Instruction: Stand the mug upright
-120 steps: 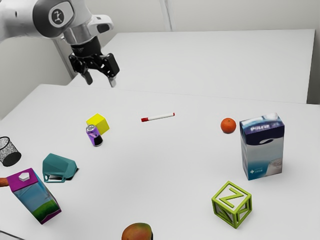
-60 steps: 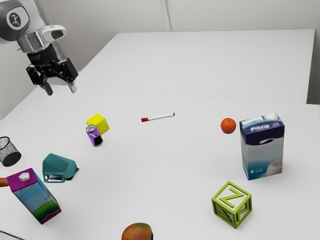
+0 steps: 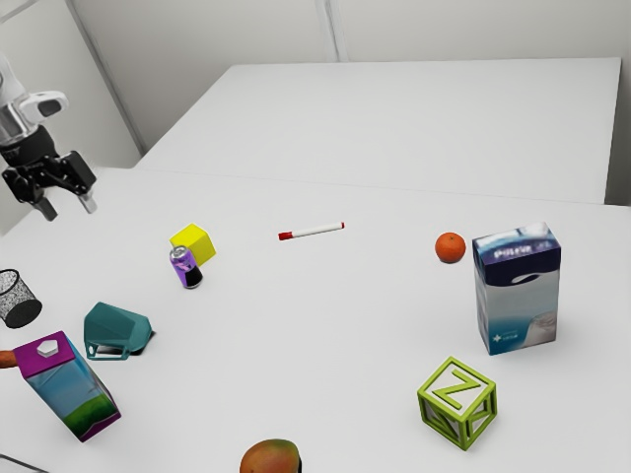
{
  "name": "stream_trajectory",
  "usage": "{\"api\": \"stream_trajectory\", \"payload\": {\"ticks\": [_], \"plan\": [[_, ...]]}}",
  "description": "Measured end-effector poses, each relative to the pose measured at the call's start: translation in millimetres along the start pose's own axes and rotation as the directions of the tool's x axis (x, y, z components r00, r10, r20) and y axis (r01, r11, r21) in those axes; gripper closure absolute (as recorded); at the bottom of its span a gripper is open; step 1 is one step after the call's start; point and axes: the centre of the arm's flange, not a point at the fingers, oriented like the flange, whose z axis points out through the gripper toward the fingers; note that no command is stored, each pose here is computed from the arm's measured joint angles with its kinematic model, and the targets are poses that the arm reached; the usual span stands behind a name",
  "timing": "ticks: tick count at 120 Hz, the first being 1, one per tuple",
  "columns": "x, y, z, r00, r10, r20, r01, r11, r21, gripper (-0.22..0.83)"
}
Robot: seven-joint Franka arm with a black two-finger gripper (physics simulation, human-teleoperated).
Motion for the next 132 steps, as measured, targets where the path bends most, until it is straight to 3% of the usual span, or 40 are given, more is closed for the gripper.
{"api": "stream_trajectory", "payload": {"ticks": [55,132], "plan": [[-14,-84,79,0.996,0.061,-0.06,-0.066,0.994,-0.09,0.03],[-12,-132,163,0.991,0.095,-0.092,-0.114,0.965,-0.236,0.03]]}}
